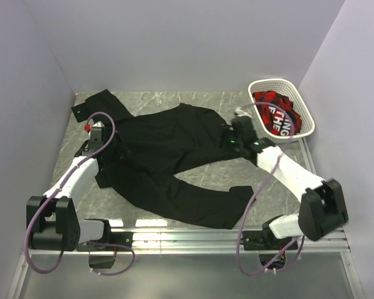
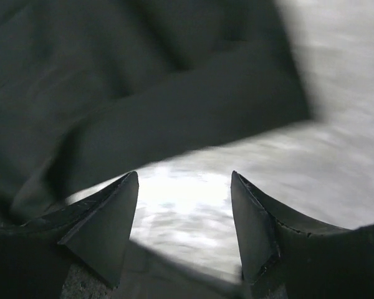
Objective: Fold and stack the long sleeve shirts
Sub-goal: Flatten the shirt out
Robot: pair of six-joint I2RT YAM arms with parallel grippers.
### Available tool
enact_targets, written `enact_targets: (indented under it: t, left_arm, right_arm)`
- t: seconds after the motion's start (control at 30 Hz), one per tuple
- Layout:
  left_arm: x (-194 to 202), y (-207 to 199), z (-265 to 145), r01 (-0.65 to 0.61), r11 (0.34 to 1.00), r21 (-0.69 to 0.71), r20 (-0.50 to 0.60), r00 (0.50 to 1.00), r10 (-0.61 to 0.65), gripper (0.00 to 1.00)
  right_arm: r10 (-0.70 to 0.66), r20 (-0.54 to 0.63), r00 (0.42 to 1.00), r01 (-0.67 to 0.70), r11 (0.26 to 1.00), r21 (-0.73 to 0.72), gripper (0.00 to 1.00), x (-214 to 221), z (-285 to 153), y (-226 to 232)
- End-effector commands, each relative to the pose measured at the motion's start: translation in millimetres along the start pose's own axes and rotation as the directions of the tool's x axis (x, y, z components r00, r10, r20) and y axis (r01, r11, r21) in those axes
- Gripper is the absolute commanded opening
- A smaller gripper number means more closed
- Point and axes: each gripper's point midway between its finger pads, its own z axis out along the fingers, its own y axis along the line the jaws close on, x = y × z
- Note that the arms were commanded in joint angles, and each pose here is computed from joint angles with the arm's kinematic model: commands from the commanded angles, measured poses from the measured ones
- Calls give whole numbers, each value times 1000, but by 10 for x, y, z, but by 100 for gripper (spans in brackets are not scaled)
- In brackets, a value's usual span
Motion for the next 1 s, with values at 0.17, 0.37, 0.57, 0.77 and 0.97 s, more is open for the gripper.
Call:
enact_targets:
  t: [0.17,0.37,0.57,0.77,0.97]
  left_arm:
    - [-270,-258,-9,-67,997,49,39,997,65,92]
    - [-381,-726,94,-132,973,191,65,990,122,93]
    - [-499,-1193,423,-158,961,228,33,987,154,94]
    - [-505,-1618,692,-188,940,283,22,982,190,95]
    - [-438,-1611,1030,-202,949,241,-12,977,212,95]
  right_arm:
    - [-35,-95,995,27,996,-86,66,241,249,1068]
    - [38,-205,978,-65,990,-124,67,646,433,1566]
    - [87,-298,951,-134,981,-140,67,928,593,1758]
    - [112,-345,932,-176,971,-160,63,1046,683,1912]
    - [122,-342,932,-181,973,-146,59,1051,737,1938]
